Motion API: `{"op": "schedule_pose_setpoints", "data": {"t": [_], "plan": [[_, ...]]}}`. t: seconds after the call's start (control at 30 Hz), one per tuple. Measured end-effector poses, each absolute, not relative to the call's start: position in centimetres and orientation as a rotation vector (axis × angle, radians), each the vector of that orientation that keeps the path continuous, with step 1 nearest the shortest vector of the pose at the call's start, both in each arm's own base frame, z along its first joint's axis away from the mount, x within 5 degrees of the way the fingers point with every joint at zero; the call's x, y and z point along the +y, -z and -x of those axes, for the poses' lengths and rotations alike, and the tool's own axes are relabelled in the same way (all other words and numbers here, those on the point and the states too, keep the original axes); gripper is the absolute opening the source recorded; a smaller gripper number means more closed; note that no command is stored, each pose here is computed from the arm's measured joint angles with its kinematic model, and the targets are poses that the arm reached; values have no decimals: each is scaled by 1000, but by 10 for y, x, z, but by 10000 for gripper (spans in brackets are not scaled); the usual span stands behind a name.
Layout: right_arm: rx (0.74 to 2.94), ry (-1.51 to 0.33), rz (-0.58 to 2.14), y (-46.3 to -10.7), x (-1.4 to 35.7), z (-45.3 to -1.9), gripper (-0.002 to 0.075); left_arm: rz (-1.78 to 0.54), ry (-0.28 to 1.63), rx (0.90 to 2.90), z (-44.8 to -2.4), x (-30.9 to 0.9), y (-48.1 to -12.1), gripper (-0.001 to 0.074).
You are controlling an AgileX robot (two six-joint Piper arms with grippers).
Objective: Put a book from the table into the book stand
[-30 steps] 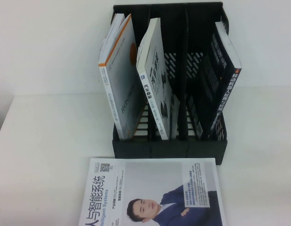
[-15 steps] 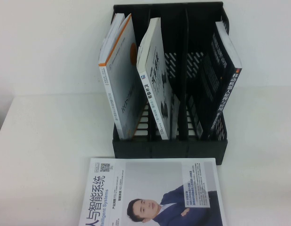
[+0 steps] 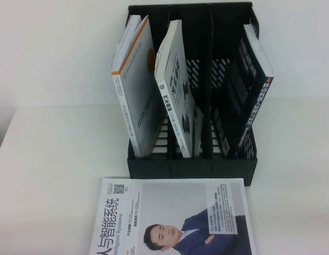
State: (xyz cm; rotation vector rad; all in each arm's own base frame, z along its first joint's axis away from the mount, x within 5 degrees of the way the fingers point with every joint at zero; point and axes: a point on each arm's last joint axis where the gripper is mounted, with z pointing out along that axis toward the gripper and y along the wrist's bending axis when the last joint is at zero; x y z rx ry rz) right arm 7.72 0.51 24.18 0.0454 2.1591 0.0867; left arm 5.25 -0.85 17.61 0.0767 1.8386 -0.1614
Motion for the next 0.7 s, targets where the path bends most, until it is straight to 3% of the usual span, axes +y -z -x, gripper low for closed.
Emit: {"op": "schedule_pose_setpoints", "data": {"t": [0.7], "plan": [[2187, -150, -84, -227, 7, -74, -2, -79, 161, 1844, -52, -9, -176, -2]]}}
